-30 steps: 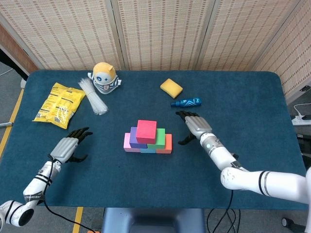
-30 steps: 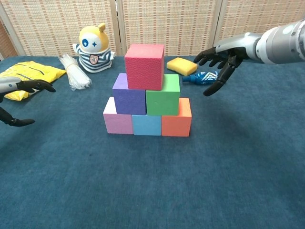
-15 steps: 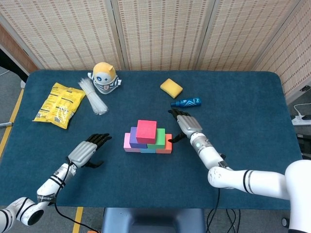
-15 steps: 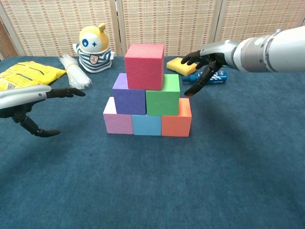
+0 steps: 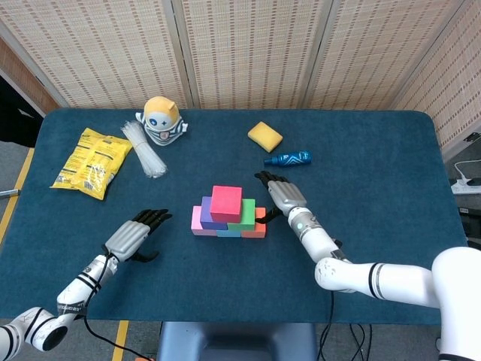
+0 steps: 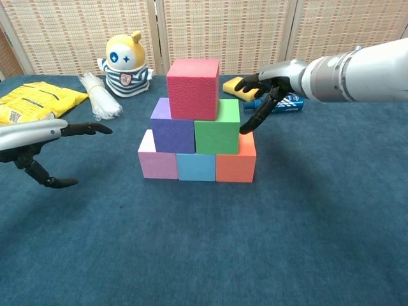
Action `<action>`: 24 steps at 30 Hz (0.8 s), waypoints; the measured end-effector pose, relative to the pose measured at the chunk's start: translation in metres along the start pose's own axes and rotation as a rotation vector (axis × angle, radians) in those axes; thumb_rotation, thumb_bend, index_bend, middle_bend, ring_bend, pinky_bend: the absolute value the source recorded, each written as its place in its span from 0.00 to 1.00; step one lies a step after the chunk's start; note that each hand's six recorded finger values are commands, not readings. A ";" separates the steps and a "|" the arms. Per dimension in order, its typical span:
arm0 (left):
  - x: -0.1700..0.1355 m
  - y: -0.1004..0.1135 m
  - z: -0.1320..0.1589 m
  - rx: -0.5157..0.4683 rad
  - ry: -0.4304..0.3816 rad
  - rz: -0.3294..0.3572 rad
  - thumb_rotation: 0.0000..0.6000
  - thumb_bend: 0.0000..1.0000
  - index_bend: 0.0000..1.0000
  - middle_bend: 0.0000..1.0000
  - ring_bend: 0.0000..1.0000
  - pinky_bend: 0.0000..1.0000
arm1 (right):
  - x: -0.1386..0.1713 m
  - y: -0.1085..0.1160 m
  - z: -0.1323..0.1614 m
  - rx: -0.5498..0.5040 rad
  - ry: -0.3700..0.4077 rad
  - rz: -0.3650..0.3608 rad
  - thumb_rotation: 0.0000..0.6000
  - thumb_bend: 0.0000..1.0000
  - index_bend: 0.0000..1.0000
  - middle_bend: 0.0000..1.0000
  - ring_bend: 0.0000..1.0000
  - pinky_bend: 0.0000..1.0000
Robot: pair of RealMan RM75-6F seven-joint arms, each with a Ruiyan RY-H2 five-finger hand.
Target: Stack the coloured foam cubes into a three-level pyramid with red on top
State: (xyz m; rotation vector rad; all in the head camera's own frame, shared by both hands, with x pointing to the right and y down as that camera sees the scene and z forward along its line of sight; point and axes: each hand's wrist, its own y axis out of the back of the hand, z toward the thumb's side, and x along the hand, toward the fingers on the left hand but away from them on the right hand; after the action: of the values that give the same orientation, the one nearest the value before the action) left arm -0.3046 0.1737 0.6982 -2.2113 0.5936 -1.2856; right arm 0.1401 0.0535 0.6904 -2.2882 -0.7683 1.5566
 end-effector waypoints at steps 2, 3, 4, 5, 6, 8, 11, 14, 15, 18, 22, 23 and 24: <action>0.000 -0.001 -0.001 0.000 0.003 -0.001 1.00 0.33 0.03 0.00 0.00 0.05 | -0.001 -0.001 0.001 -0.002 0.000 0.001 1.00 0.25 0.00 0.09 0.00 0.15; -0.001 -0.001 -0.002 -0.001 0.004 -0.002 1.00 0.33 0.03 0.00 0.00 0.05 | -0.001 -0.001 0.002 -0.002 0.001 0.002 1.00 0.25 0.00 0.09 0.00 0.15; -0.001 -0.001 -0.002 -0.002 0.005 -0.003 1.00 0.33 0.03 0.00 0.00 0.05 | -0.001 -0.001 0.002 -0.002 0.001 0.002 1.00 0.25 0.00 0.09 0.00 0.15; -0.001 -0.002 -0.003 -0.003 0.006 -0.005 1.00 0.34 0.03 0.00 0.00 0.05 | -0.002 -0.002 0.003 -0.002 0.002 0.003 1.00 0.25 0.00 0.09 0.00 0.15; -0.001 -0.002 -0.003 -0.002 0.006 -0.006 1.00 0.34 0.03 0.00 0.00 0.05 | -0.002 -0.002 0.003 -0.002 0.001 0.003 1.00 0.25 0.00 0.09 0.00 0.15; -0.001 -0.003 -0.004 -0.001 0.007 -0.008 1.00 0.34 0.03 0.00 0.00 0.05 | -0.002 -0.002 0.004 0.002 -0.001 0.004 1.00 0.25 0.00 0.09 0.00 0.15; -0.002 -0.003 -0.004 -0.003 0.009 -0.008 1.00 0.34 0.03 0.00 0.00 0.05 | -0.001 -0.002 0.002 0.013 -0.007 0.006 1.00 0.25 0.00 0.09 0.00 0.15; -0.002 -0.003 -0.006 -0.002 0.012 -0.009 1.00 0.34 0.03 0.00 0.00 0.05 | 0.002 0.001 -0.001 0.023 -0.014 0.005 1.00 0.25 0.00 0.09 0.00 0.15; -0.002 -0.004 -0.007 -0.002 0.014 -0.010 1.00 0.34 0.03 0.00 0.00 0.05 | 0.002 0.002 -0.002 0.026 -0.017 0.004 1.00 0.25 0.00 0.09 0.00 0.15; -0.001 -0.005 -0.010 -0.001 0.025 -0.009 1.00 0.34 0.03 0.00 0.00 0.05 | 0.006 0.007 -0.007 0.041 -0.028 -0.004 1.00 0.25 0.00 0.09 0.00 0.15; 0.004 -0.009 -0.017 0.008 0.053 -0.015 1.00 0.34 0.03 0.00 0.00 0.05 | 0.012 0.013 -0.018 0.076 -0.051 -0.012 1.00 0.25 0.00 0.09 0.00 0.14; 0.005 -0.010 -0.019 0.014 0.061 -0.017 1.00 0.34 0.03 0.00 0.00 0.05 | 0.013 0.013 -0.022 0.092 -0.060 -0.011 1.00 0.25 0.00 0.09 0.00 0.14; 0.007 -0.013 -0.021 0.022 0.069 -0.021 1.00 0.34 0.03 0.00 0.00 0.05 | 0.013 0.012 -0.025 0.104 -0.067 -0.009 1.00 0.25 0.00 0.09 0.00 0.14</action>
State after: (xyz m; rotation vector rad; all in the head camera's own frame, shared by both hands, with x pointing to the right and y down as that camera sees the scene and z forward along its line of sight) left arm -0.3185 0.1750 0.7193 -2.1682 0.5812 -1.3778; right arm 0.1703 0.0528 0.6837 -2.1661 -0.6965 1.6371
